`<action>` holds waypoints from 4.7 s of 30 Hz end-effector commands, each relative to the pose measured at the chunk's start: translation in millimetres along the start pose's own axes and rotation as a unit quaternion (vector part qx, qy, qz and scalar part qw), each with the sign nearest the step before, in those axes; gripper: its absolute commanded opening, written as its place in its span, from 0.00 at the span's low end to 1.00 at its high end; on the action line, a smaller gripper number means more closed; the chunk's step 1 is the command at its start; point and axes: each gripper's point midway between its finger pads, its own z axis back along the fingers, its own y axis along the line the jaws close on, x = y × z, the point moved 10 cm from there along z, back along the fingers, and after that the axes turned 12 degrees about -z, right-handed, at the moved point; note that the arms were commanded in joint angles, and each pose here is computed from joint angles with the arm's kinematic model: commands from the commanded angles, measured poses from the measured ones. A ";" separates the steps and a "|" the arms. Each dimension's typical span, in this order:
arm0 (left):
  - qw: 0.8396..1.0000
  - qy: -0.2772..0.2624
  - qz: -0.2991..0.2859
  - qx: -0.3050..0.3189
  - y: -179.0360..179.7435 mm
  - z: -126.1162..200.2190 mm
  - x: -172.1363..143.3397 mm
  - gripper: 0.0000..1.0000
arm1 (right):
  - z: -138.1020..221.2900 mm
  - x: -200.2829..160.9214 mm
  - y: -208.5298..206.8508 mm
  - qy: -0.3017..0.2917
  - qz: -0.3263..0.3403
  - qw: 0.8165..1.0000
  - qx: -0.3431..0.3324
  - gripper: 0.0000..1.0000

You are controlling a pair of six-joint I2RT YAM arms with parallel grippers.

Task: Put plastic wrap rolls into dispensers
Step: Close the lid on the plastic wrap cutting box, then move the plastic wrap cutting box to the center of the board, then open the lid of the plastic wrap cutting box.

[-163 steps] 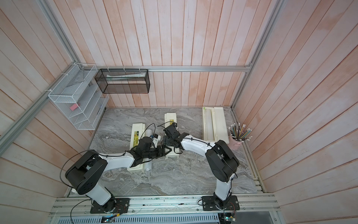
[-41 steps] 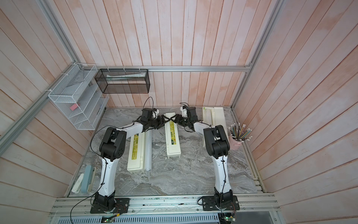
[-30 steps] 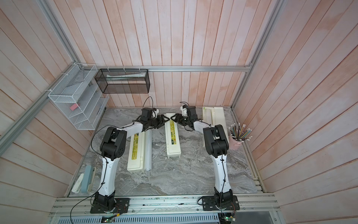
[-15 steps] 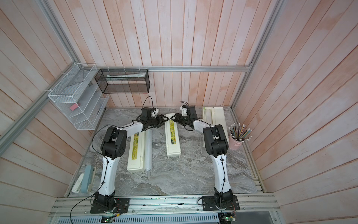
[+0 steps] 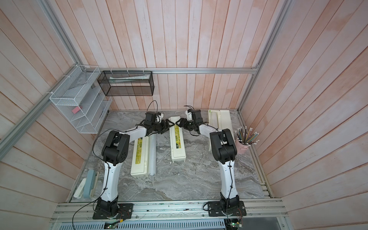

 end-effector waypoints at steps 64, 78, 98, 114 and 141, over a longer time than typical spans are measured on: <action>0.994 0.069 -0.024 0.083 -43.3 12.0 -102.6 0.94 | 70.7 -90.0 -4.7 0.023 -0.027 0.999 -0.012 0.77; 0.995 0.066 -0.047 0.057 -56.8 -18.0 -77.7 0.93 | 91.5 -94.7 -10.0 -0.009 -0.028 0.999 -0.043 0.76; 0.993 0.074 -0.084 0.025 -64.3 0.3 -95.4 0.94 | 137.7 -74.5 -0.8 -0.061 -0.006 0.997 -0.046 0.84; 0.994 0.077 -0.074 0.029 -56.7 -10.2 -96.2 0.94 | 126.5 -85.6 -7.5 -0.015 -0.008 1.000 -0.003 0.84; 0.994 0.079 -0.078 0.014 -67.4 -20.9 -97.8 0.94 | 138.5 -97.2 11.2 -0.020 0.039 0.997 0.059 0.83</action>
